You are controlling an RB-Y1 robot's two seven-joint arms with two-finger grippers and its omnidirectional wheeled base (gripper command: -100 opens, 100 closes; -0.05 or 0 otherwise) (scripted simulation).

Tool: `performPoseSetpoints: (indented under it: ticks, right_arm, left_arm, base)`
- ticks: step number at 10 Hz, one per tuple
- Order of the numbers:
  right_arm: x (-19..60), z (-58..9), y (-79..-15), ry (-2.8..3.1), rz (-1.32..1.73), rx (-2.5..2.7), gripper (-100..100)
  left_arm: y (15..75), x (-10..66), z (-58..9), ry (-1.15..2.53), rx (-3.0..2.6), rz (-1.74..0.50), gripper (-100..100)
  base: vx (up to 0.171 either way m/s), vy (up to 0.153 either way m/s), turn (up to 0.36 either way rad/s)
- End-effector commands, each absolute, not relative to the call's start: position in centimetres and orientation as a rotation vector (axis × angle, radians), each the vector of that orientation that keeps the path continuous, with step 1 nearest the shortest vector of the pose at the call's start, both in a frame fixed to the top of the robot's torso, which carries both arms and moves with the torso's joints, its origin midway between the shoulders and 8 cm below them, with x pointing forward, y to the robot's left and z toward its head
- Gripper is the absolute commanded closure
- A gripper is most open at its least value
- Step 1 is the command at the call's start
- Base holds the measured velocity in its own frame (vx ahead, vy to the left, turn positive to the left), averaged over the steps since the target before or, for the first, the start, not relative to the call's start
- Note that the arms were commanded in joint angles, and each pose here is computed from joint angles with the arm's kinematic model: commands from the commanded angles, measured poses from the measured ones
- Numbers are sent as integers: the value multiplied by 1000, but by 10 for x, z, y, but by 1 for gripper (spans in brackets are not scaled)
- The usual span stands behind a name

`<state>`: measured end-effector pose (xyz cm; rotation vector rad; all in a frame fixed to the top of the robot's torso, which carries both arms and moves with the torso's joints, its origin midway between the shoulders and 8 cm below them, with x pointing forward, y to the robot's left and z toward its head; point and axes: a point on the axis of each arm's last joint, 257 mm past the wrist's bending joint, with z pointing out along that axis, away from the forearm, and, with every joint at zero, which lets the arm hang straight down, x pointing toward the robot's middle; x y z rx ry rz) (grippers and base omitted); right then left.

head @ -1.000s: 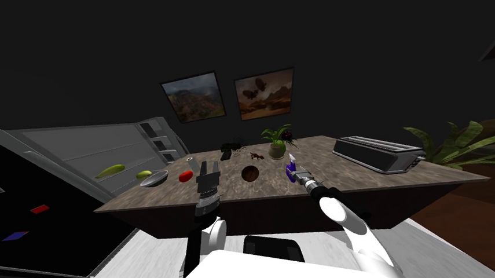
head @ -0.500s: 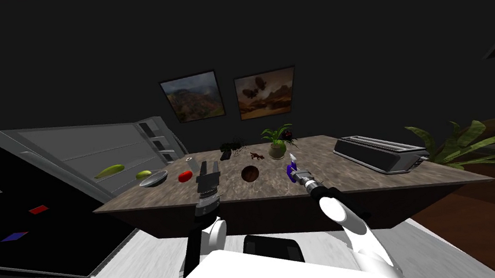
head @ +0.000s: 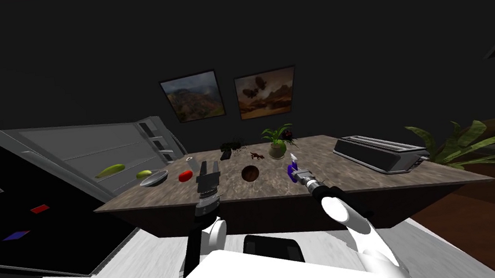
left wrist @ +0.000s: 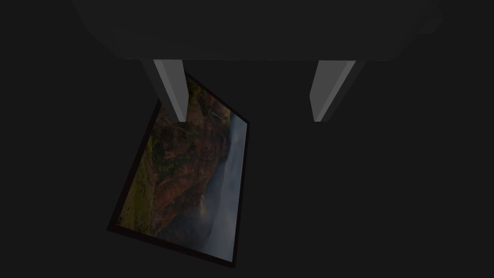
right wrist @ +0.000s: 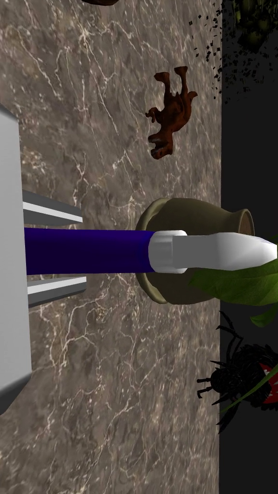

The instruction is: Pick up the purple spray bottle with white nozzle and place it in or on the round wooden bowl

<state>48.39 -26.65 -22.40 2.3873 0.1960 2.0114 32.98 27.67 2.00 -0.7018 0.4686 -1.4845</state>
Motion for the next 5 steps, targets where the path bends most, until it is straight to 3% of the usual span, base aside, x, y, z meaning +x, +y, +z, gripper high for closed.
performPoseSetpoints:
  ticks: [1, 5]
  right_arm:
    - [484, -224, -272, 267, 1981, 2379, 100]
    - [484, -219, -280, 416, 1908, 2366, 100]
  left_arm:
    - [277, 330, 20, 469, -702, -1484, 0]
    - [277, 330, 20, 469, -702, -1485, 0]
  base:
    - [-34, -3, -2]
    - [-49, 9, 2]
